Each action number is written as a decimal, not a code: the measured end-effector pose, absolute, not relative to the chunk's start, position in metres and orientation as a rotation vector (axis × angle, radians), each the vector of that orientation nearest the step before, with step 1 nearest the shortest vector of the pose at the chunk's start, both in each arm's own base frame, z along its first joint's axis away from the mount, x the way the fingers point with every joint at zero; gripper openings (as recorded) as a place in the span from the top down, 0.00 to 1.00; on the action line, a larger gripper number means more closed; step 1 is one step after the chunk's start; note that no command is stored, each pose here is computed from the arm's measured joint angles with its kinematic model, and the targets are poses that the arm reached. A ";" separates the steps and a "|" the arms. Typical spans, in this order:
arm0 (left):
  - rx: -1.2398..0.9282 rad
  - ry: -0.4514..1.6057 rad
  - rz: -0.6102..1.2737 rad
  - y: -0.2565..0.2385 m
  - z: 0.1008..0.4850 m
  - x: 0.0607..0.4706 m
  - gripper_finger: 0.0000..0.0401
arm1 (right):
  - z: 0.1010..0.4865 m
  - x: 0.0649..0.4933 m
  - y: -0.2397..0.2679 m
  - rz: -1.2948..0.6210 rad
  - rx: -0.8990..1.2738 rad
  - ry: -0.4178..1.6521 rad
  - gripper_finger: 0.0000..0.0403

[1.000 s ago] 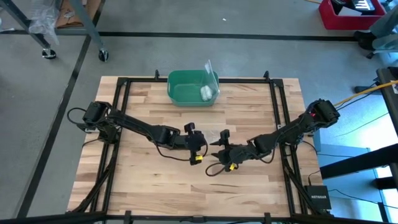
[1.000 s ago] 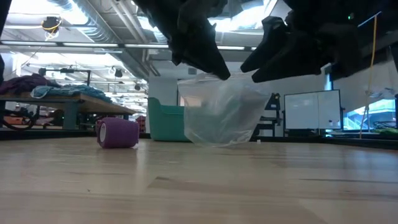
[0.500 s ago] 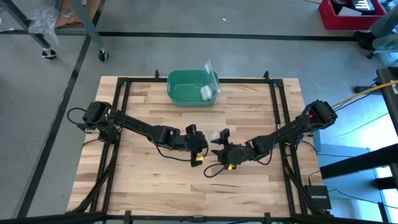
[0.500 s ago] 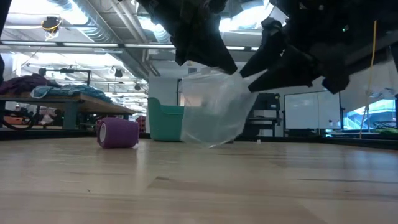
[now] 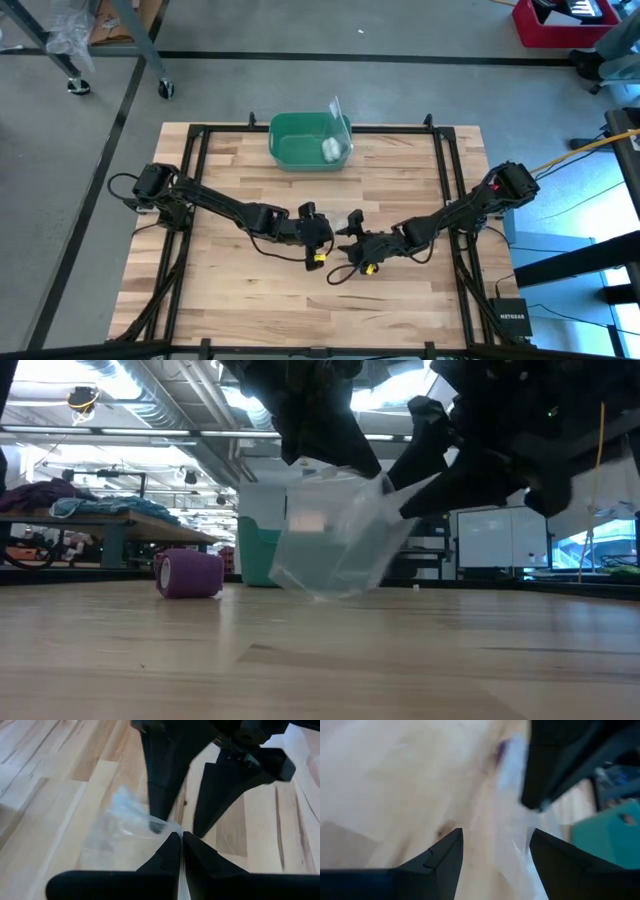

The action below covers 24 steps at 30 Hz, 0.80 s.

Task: Roll bandage
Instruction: Put the violet bandage into the zip bag

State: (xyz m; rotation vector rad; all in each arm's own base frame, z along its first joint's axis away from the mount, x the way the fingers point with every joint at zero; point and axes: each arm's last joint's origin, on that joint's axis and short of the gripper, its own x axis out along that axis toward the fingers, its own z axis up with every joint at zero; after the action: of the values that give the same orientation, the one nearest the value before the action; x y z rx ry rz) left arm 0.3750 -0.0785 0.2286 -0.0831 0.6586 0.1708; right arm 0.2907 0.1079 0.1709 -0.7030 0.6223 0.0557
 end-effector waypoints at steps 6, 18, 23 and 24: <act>-0.084 0.661 0.169 -0.079 0.228 0.375 0.98 | 0.169 0.289 0.110 0.136 -0.652 0.636 0.44; -0.110 0.668 0.189 -0.078 0.226 0.374 0.98 | 0.171 0.295 0.106 0.028 -0.441 0.594 0.62; -0.111 0.672 0.186 -0.078 0.226 0.374 0.98 | 0.170 0.295 0.105 0.009 -0.375 0.595 0.77; -0.116 0.674 0.187 -0.078 0.226 0.373 0.98 | 0.170 0.295 0.105 0.009 -0.365 0.595 0.82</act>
State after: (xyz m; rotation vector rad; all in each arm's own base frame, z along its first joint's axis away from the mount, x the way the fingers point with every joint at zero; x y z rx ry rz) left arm 0.3734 -0.0780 0.2256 -0.1157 0.6738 0.1872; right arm 0.2953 0.1050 0.1703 -0.3648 0.5954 0.0093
